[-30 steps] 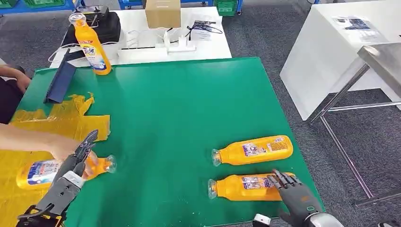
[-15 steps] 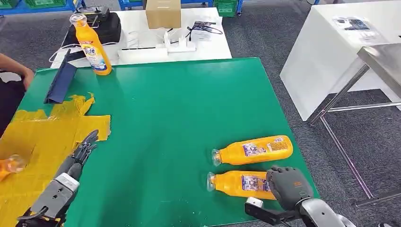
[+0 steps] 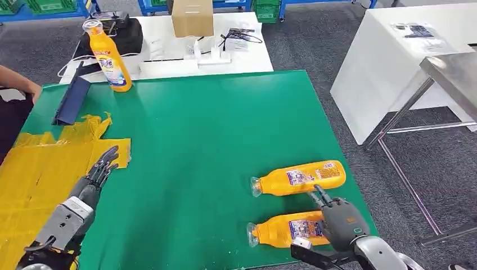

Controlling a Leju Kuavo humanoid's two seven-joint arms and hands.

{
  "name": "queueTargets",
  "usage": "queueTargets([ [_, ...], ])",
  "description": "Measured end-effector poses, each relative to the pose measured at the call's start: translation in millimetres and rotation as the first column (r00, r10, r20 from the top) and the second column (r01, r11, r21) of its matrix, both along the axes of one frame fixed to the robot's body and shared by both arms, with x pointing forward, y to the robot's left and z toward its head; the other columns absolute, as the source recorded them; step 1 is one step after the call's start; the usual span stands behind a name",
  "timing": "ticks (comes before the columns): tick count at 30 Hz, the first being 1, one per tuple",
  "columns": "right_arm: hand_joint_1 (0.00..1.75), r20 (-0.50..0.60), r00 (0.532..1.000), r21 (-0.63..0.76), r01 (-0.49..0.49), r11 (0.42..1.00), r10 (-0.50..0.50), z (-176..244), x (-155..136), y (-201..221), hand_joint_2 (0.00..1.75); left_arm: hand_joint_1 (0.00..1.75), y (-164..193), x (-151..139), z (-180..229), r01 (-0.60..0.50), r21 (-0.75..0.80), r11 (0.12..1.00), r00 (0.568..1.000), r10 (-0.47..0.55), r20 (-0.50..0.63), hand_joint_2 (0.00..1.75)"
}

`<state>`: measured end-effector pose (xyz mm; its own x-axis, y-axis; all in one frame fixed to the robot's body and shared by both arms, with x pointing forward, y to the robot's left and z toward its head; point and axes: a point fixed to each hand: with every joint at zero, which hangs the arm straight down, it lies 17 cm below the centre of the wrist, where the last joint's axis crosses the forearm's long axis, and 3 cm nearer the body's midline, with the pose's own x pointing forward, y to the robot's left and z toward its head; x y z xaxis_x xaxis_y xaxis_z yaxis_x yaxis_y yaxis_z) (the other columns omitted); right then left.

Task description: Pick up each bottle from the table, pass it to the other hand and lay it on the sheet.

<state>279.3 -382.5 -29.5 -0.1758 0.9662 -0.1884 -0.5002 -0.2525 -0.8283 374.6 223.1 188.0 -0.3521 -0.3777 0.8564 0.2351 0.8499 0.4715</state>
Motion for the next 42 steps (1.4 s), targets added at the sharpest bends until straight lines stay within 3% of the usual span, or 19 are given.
queueTargets([
  [7, 0.00, 0.011, 1.000, -0.007, 0.022, 1.000, -0.022, 1.9, 4.9, 0.6, 1.75, 0.00, 1.3, 5.1, 0.4, -0.015, 0.000, 1.000, 1.000, 0.015, -0.019, 0.00],
  [10, 0.00, 0.138, 0.988, 0.090, 0.061, 0.994, -0.073, 19.5, 21.6, 21.1, 1.75, 0.00, 6.0, -1.6, -4.2, -0.044, 0.001, 0.999, 0.999, 0.044, -0.029, 0.00],
  [12, 0.00, 0.266, 0.960, 0.180, 0.035, 0.983, -0.083, 43.8, 33.0, 48.8, 1.75, 0.00, 10.5, -18.9, -8.9, -0.052, 0.000, 0.999, 0.998, 0.052, -0.018, 0.00],
  [18, 0.00, 0.496, 0.858, 0.441, -0.112, 0.890, -0.137, 144.8, 51.0, 113.1, 1.75, 0.00, 14.8, -50.3, -22.0, -0.058, 0.009, 0.998, 0.998, 0.059, -0.034, 0.00],
  [23, 0.00, 0.580, 0.795, 0.517, -0.190, 0.834, -0.178, 191.2, 44.2, 127.4, 1.75, 0.00, 14.0, -51.8, -23.6, -0.072, 0.006, 0.997, 0.996, 0.072, -0.045, 0.00],
  [27, 0.00, 0.663, 0.712, 0.559, -0.263, 0.787, -0.233, 228.2, 37.9, 132.1, 1.75, 0.00, 12.7, -51.7, -21.5, -0.073, -0.002, 0.997, 0.996, 0.073, -0.044, 0.00],
  [32, 0.00, 0.674, 0.689, 0.585, -0.279, 0.762, -0.266, 241.6, 34.7, 132.6, 1.75, 0.00, 11.9, -51.6, -21.0, -0.076, -0.007, 0.997, 0.996, 0.075, -0.044, 0.00],
  [34, 0.00, 0.663, 0.699, 0.607, -0.292, 0.739, -0.269, 243.3, 32.7, 135.9, 1.75, 0.00, 11.9, -51.8, -21.1, -0.078, -0.010, 0.997, 0.996, 0.077, -0.045, 0.00],
  [37, 0.00, 0.604, 0.755, 0.649, -0.282, 0.707, -0.254, 233.3, 31.1, 143.5, 1.75, 0.00, 13.0, -53.8, -21.5, -0.082, -0.013, 0.997, 0.996, 0.082, -0.045, 0.00],
  [39, 0.00, 0.513, 0.833, 0.684, -0.250, 0.685, -0.209, 211.6, 26.6, 153.6, 1.75, 0.00, 15.5, -55.7, -21.3, -0.089, -0.008, 0.996, 0.995, 0.089, -0.040, 0.00],
  [42, 0.00, 0.399, 0.907, 0.698, -0.205, 0.687, -0.134, 181.0, 14.3, 162.1, 1.75, 0.00, 19.2, -57.3, -21.2, -0.095, -0.008, 0.995, 0.995, 0.094, -0.037, 0.00],
])
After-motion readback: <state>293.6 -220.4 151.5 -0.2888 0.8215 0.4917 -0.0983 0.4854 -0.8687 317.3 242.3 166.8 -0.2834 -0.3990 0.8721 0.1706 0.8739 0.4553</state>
